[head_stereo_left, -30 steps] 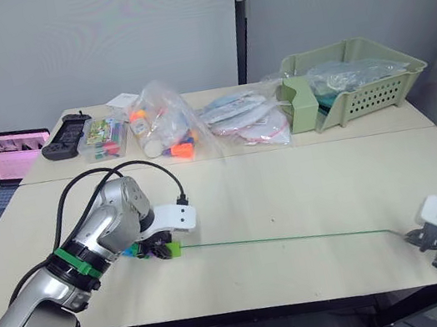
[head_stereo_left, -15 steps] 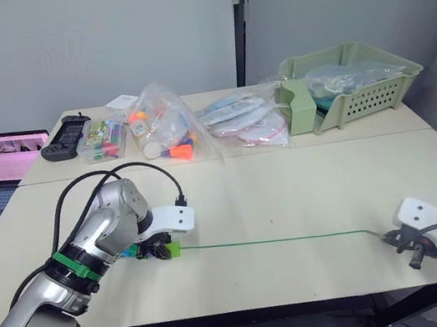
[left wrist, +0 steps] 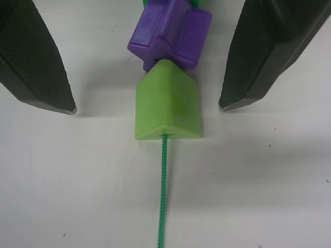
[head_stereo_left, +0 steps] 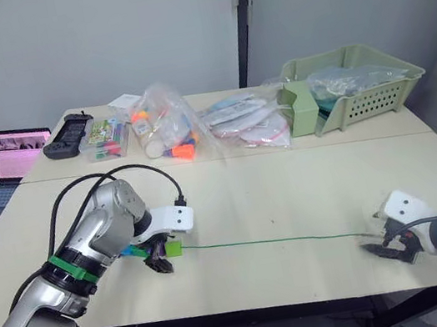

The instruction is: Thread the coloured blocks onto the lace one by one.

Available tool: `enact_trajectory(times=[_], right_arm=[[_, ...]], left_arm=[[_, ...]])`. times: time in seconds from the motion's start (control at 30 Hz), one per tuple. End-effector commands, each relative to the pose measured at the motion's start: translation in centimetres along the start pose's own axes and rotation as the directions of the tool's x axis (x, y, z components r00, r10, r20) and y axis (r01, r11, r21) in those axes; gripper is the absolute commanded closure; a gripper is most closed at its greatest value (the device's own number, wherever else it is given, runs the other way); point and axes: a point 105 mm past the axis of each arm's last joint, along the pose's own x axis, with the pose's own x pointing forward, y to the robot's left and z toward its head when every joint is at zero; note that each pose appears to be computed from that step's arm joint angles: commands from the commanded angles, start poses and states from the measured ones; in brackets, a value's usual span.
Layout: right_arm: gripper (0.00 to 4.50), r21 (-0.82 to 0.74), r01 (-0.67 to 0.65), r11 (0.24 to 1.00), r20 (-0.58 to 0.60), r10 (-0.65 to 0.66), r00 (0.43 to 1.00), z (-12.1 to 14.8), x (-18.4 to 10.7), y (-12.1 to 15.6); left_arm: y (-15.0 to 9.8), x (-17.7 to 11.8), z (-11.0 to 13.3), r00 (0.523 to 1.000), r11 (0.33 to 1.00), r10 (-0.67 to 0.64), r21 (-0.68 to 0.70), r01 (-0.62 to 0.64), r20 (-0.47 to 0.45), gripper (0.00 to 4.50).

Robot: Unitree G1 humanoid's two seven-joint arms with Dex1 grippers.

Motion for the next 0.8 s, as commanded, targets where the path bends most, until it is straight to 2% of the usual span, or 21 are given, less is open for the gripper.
enact_trajectory(times=[0.03, 0.07, 0.1, 0.17, 0.23, 0.27, 0.3, 0.37, 0.43, 0.5, 0.57, 0.63, 0.8], right_arm=[[0.02, 0.001, 0.029, 1.0, 0.132, -0.029, 0.991, 3.2, -1.6, -0.7], [0.02, 0.013, 0.032, 0.999, 0.156, -0.034, 0.987, 3.7, -1.9, -0.7], [0.02, 0.027, 0.037, 0.999, 0.179, -0.041, 0.983, 4.0, -2.3, -0.7], [0.02, 0.052, 0.043, 0.998, 0.2, -0.052, 0.978, 4.2, -2.8, -0.7], [0.02, 0.114, 0.075, 0.991, 0.229, -0.1, 0.968, 3.9, -3.8, -0.9], [0.02, 0.136, 0.086, 0.987, 0.237, -0.116, 0.965, 3.7, -4.1, -1.0], [0.02, 0.179, 0.109, 0.978, 0.255, -0.153, 0.955, 3.4, -4.5, -1.2], [0.02, 0.24, 0.147, 0.96, 0.27, -0.212, 0.939, 2.8, -5.2, -1.5], [0.02, 0.275, 0.169, 0.947, 0.261, -0.242, 0.934, 2.0, -5.5, -1.4], [0.02, 0.329, 0.185, 0.926, 0.27, -0.28, 0.921, 1.3, -5.7, -1.3], [0.02, 0.378, 0.187, 0.907, 0.261, -0.298, 0.918, 0.0, -5.7, -0.5], [0.02, 0.4, 0.189, 0.897, 0.252, -0.306, 0.918, -0.8, -5.7, 0.0], [0.02, 0.435, 0.21, 0.876, 0.228, -0.333, 0.915, -2.6, -5.9, -0.2]], left_arm=[[0.5, -3.9, -0.2, 0.986, 0.992, 0.115, -0.068, -0.108, 0.117, 0.0], [0.5, -4.6, -0.2, 0.978, 0.987, 0.138, -0.098, -0.124, 0.155, 0.0], [0.5, -5.4, 0.2, 0.953, 0.979, 0.173, -0.151, -0.138, 0.25, 0.0], [0.4, -6.4, 0.5, 0.902, 0.96, 0.228, -0.242, -0.144, 0.367, 0.0], [-0.1, -7.8, -1.7, 0.799, 0.909, 0.364, -0.371, -0.191, 0.478, 0.0], [-0.5, -8.2, -2.5, 0.761, 0.889, 0.408, -0.409, -0.205, 0.504, 0.0], [-0.7, -8.9, -3.9, 0.702, 0.841, 0.496, -0.483, -0.243, 0.511, 0.0], [-1.5, -9.7, -6.4, 0.619, 0.76, 0.608, -0.589, -0.274, 0.497, 0.0], [-2.6, -10.3, -7.6, 0.55, 0.732, 0.65, -0.627, -0.267, 0.525, 0.0], [-4.5, -9.7, -8.9, 0.562, 0.737, 0.626, -0.646, -0.198, 0.541, 0.0], [-6.2, -9.1, -10.9, 0.542, 0.7, 0.652, -0.695, -0.163, 0.53, 0.0], [-7.3, -8.3, -12.5, 0.532, 0.665, 0.682, -0.728, -0.167, 0.502, 0.0], [-9.1, -5.9, -15.4, 0.549, 0.588, 0.727, -0.787, -0.186, 0.413, 0.0]])
